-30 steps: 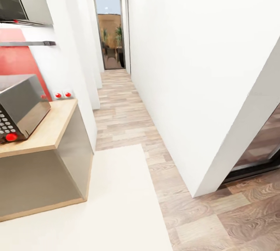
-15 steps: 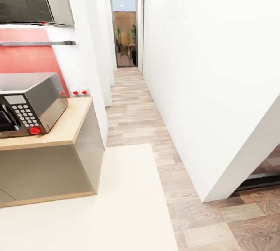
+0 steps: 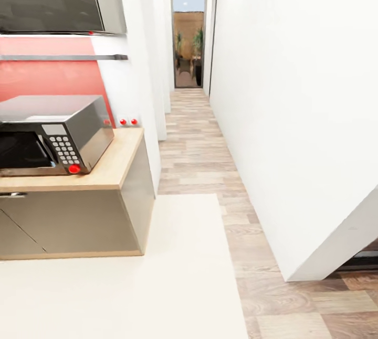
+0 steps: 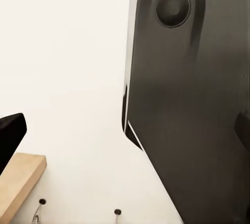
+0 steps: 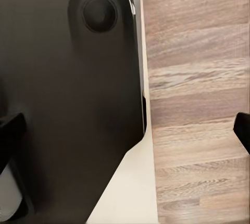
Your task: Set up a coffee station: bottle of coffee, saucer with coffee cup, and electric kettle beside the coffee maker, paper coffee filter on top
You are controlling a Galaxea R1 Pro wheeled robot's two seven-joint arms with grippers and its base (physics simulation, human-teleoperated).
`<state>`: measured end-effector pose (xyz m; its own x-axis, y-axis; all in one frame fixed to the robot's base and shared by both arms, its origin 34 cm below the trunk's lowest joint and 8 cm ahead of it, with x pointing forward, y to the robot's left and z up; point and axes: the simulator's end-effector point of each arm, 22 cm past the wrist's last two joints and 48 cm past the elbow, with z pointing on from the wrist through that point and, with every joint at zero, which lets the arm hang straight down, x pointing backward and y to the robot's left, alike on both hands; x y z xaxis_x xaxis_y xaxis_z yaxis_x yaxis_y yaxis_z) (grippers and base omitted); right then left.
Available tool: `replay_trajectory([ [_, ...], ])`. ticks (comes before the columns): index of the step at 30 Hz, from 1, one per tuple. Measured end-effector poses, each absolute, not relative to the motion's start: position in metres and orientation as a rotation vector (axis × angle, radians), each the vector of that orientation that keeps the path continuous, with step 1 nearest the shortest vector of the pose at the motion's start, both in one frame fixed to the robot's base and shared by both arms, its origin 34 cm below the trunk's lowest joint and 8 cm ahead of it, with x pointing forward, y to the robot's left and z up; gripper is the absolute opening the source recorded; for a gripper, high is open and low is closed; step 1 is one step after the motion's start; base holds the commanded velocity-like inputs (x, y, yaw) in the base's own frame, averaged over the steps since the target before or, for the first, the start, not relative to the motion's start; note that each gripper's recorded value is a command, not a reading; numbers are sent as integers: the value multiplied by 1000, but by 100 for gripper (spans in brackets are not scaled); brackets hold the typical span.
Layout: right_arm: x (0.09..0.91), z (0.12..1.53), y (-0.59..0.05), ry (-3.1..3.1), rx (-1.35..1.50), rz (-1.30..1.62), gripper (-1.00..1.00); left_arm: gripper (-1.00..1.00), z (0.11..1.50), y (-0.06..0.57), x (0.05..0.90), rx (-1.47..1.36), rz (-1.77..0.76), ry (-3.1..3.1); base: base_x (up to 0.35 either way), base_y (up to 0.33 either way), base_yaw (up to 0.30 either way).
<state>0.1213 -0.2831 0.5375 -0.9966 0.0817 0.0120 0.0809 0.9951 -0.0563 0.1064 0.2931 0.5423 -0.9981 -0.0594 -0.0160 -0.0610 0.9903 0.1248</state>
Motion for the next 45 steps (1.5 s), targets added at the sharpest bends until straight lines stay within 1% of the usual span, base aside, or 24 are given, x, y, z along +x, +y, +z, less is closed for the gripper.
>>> replay_trajectory([
  [45, 92, 588, -283, -3078, -123, 89, 100, 100, 594, 298, 75, -82, 211, 3175, 0, 0, 225],
])
